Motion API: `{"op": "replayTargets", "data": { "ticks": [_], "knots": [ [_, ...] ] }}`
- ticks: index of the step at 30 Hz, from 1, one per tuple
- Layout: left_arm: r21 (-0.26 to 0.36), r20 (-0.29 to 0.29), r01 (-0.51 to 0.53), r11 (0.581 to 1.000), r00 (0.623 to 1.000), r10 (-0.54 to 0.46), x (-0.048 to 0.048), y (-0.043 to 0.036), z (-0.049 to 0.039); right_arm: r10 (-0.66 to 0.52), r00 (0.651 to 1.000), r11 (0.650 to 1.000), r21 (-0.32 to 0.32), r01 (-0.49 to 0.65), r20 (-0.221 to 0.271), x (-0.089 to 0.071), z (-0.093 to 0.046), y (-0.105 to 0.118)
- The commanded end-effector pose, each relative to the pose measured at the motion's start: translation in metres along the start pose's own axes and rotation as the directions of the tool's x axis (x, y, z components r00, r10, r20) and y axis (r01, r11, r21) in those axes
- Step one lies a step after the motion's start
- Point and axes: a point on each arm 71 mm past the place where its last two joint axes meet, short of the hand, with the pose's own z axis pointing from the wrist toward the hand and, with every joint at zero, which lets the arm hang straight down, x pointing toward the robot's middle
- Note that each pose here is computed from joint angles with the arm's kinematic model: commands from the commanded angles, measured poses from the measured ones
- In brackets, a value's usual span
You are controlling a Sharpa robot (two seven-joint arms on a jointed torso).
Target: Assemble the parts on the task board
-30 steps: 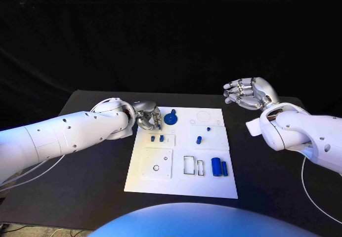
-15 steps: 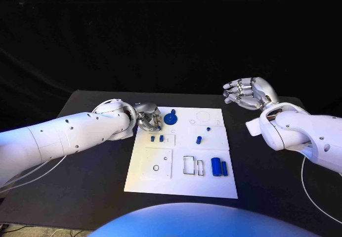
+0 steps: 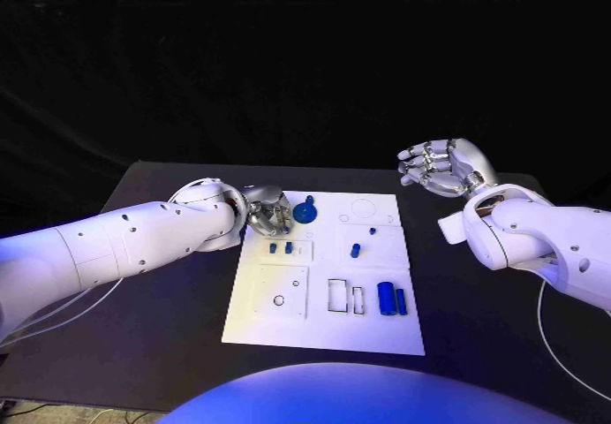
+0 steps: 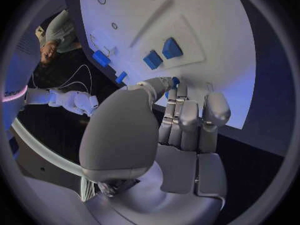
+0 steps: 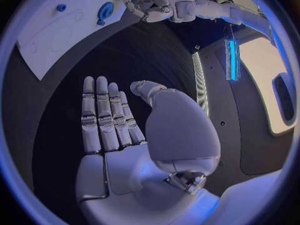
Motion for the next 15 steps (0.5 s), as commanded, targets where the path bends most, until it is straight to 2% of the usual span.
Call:
{"op": "replayTargets", "data": {
  "ticks": [1,15],
  "knots": [
    [-0.008,-0.035,-0.001,1.0,0.999,0.001,0.0055,-0.0003,0.0012,-0.001,1.0,1.0,-0.01,0.001,-0.015,0.0018,-0.0003,0.001],
    [-0.021,-0.036,0.003,1.0,0.999,-0.003,0.006,0.0018,0.0004,-0.001,1.0,1.0,-0.008,0.001,-0.015,0.0013,-0.0008,0.0007]
  ]
}}
